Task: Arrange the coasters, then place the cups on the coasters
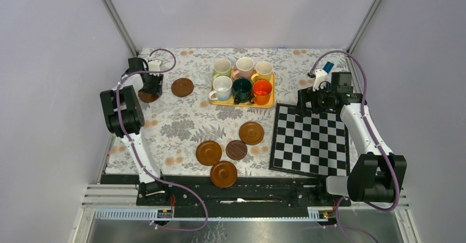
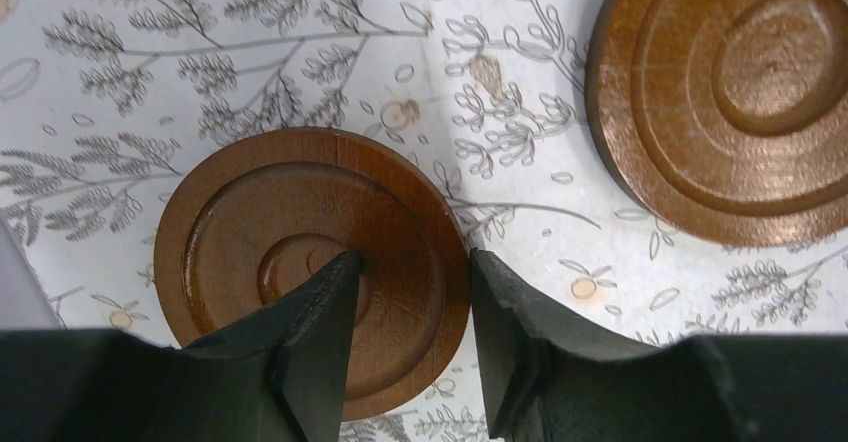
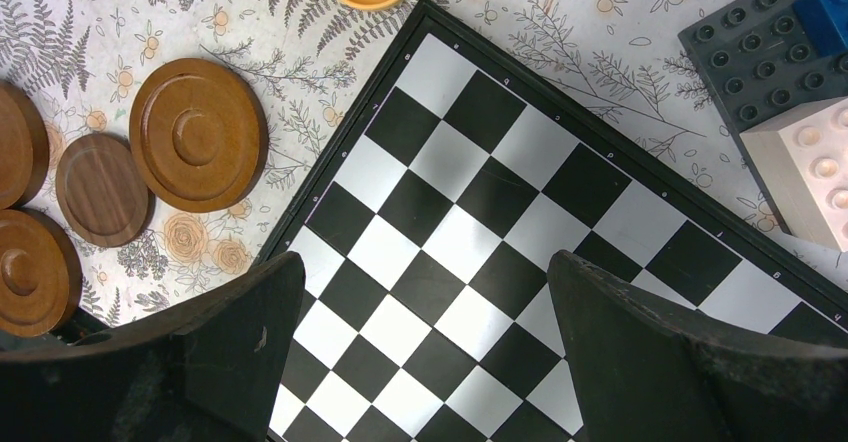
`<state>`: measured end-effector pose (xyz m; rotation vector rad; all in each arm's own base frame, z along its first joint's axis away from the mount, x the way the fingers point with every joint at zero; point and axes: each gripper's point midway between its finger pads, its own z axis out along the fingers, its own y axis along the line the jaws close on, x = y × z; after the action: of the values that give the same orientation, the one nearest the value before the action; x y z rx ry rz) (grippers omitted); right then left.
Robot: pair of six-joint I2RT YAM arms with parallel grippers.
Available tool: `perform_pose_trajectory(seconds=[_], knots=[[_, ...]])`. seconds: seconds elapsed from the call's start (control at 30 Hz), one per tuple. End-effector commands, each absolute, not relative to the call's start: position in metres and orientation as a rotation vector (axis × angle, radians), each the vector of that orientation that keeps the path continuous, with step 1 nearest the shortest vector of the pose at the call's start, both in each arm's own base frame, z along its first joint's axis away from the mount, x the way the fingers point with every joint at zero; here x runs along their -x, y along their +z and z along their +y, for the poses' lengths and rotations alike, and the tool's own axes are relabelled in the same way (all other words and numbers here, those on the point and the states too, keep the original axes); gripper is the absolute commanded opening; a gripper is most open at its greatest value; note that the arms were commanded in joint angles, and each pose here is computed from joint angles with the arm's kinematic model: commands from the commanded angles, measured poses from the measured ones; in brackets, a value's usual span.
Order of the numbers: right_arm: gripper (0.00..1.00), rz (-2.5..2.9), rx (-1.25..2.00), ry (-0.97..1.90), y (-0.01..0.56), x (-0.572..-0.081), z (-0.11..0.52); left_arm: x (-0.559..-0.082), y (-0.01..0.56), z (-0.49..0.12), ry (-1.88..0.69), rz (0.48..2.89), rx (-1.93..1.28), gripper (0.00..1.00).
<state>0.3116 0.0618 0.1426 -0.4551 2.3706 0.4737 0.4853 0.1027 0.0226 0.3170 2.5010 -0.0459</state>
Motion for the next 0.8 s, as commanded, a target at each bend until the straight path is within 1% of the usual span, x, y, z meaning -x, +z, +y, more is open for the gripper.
perform_pose_trajectory(seconds=[0.0,0.5,0.7,0.77], knots=[[0.98,2.363,0.471,0.478,0.143,-0.313,0.065,-0.49,0.003,0.102,-0.095,2.536,-0.304,0.45],[0.98,2.37,0.471,0.466,0.14,-0.313,0.063,-0.509,0.009,0.065,-0.218,2.511,-0.351,0.45],[0.98,2.369,0.471,0.462,0.14,-0.312,0.062,-0.505,0.012,0.063,-0.227,2.519,-0.344,0.45],[0.98,2.369,0.472,0.463,0.14,-0.313,0.063,-0.503,0.013,0.063,-0.228,2.519,-0.343,0.46]])
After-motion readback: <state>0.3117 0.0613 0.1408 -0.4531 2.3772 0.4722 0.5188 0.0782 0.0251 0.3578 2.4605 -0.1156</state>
